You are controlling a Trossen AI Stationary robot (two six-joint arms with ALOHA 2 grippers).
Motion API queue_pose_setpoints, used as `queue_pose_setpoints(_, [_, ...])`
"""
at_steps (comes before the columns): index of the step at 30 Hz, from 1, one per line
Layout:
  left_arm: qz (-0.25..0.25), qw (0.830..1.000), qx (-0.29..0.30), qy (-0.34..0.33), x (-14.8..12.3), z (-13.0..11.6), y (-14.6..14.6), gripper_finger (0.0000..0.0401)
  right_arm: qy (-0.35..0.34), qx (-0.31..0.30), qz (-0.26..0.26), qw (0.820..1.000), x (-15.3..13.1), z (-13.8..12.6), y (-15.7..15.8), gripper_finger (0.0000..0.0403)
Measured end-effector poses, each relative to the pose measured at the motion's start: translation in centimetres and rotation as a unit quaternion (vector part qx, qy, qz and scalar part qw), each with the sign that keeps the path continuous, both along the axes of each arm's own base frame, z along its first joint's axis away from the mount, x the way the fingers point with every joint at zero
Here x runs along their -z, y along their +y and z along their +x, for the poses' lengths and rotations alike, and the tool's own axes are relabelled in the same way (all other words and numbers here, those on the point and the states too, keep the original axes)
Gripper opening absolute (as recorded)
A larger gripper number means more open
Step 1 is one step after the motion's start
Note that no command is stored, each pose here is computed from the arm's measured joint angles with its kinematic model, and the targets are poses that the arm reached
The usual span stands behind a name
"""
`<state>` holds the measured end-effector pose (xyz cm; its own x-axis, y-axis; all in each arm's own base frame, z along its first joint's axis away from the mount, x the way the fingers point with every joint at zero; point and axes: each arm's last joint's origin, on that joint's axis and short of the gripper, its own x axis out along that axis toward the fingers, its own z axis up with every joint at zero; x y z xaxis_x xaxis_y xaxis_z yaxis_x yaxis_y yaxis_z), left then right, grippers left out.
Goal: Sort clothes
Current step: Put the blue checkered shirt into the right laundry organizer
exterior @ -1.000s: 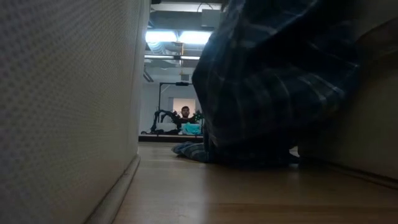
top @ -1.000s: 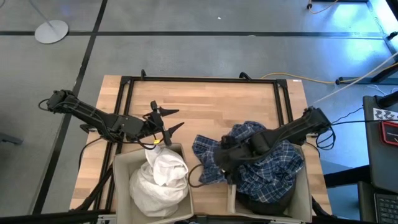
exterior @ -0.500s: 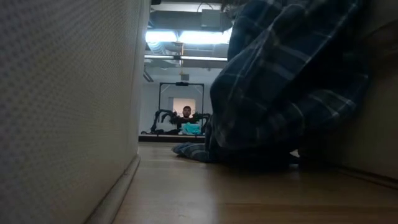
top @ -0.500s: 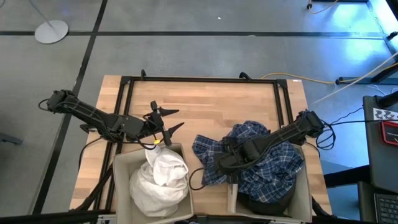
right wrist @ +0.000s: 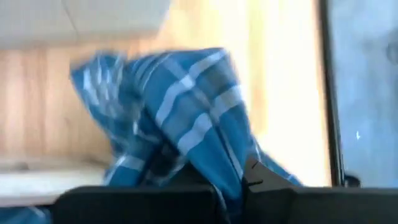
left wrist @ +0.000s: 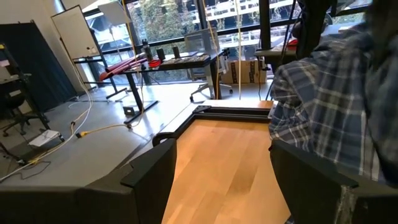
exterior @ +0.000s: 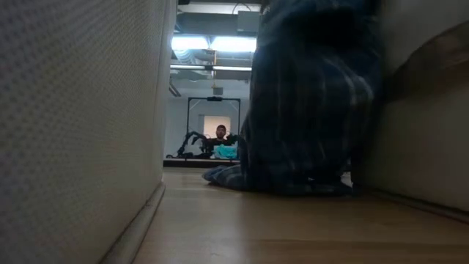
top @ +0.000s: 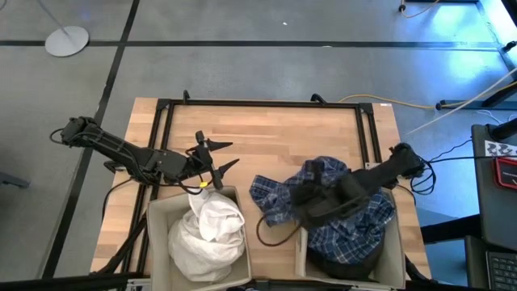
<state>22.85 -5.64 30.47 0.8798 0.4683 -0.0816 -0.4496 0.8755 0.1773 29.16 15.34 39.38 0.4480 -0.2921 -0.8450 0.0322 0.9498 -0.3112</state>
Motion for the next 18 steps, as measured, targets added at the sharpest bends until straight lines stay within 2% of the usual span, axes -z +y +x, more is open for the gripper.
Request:
queue_pose_setpoints(4, [0.000, 1.000, 0.000, 0.001, 0.0, 0.0, 0.0, 0.0251, -0.098, 0.017, 0.003, 0.995, -3.9, -2.6, 0.2, 0.0010])
queue_pose_setpoints(6, [0.001, 1.000, 0.000, 0.002, 0.0, 0.0, 0.0, 0.0251, -0.120, 0.013, 0.012, 0.993, -4.9, -4.3, 0.4, 0.0006])
queue_pose_setpoints(13, [0.002, 1.000, 0.000, 0.003, 0.1, 0.0, 0.0, 0.0251, -0.158, 0.006, 0.129, 0.979, -7.9, -9.6, 0.3, 0.0008])
queue_pose_setpoints(18, [0.002, 1.000, 0.000, 0.004, 0.1, 0.0, 0.0, 0.0251, -0.185, 0.006, 0.179, 0.966, -9.2, -12.5, 0.2, 0.0004])
